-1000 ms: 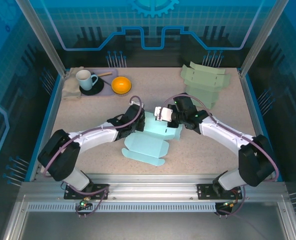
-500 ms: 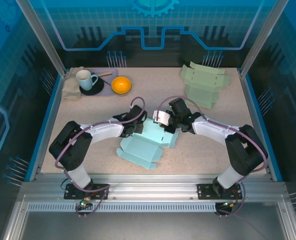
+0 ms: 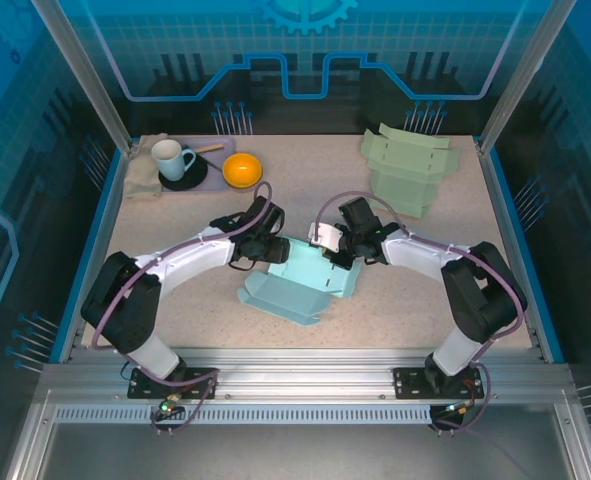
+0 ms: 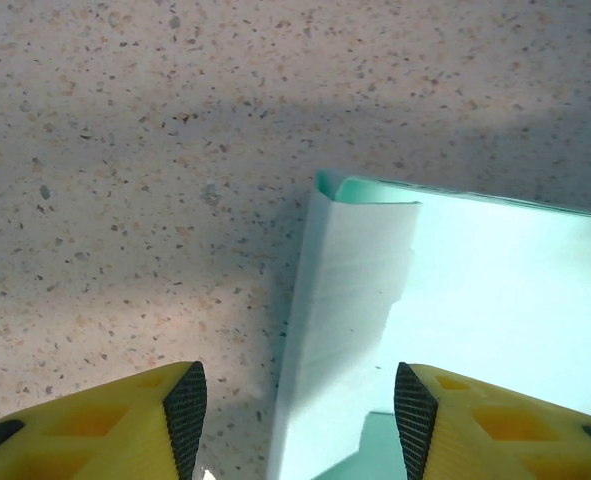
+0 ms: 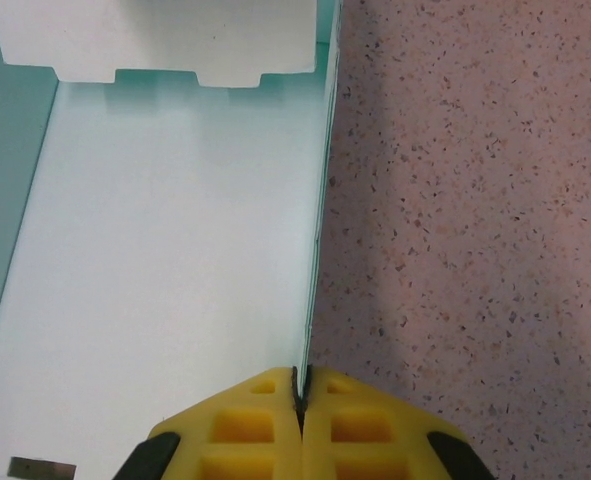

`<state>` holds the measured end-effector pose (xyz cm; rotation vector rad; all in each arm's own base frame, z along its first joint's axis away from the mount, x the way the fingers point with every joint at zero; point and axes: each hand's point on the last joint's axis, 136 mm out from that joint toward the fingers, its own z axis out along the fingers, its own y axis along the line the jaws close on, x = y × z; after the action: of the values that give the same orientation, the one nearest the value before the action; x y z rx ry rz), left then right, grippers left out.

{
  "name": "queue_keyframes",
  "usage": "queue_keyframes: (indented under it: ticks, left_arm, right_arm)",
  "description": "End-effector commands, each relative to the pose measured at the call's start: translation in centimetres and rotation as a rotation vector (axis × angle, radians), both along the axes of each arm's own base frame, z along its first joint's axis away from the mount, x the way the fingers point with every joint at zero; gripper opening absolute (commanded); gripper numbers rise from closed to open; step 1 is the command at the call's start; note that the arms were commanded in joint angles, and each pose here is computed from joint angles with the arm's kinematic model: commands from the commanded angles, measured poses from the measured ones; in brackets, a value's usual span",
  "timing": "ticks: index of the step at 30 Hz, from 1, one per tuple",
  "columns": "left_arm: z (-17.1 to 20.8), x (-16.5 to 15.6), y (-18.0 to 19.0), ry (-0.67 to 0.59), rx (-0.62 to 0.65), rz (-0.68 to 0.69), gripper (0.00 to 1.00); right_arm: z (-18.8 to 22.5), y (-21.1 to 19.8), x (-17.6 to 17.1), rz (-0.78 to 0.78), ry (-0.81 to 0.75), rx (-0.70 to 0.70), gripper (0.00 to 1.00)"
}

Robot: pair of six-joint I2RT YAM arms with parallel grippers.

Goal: Fold the paper box

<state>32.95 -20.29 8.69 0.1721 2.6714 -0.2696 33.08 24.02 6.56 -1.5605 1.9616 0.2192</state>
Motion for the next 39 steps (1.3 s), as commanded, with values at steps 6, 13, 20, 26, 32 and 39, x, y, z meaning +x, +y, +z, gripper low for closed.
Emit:
queue_keyframes:
  ticks: [6,13,20,26,32,39]
  left_arm:
    - [-2.0,-0.5,-0.6,0.094,-0.015,-0.047,0.51]
    - [-3.4,-0.9,-0.8,0.136,-0.102,-0.074,0.44]
    - [-5.2,-2.2,-2.0,0.203,-0.172,-0.12,0.42]
    - [-5.8,-2.9,-1.0,0.225,-0.127,-0.109,0.41]
    - [-5.7,-3.8,0.7,0.241,-0.058,-0.072,0.42]
    - [-6.1,-4.3,0.7,0.259,-0.075,-0.044,0.29]
  right_arm:
    - [-0.3,-0.2,-0.5,0.011,0.045,-0.004,0.0]
    - [-0.4,-0.1,-1.1,0.041,0.058,-0.004,0.0]
    - [-0.5,0.1,-1.5,0.066,0.069,-0.003,0.0]
    - [-0.5,0.0,-1.6,0.074,0.077,-0.007,0.0]
    - [-0.8,-0.1,-1.6,0.073,0.083,-0.019,0.0]
    - [-0.9,-0.1,-1.5,0.069,0.085,-0.026,0.0]
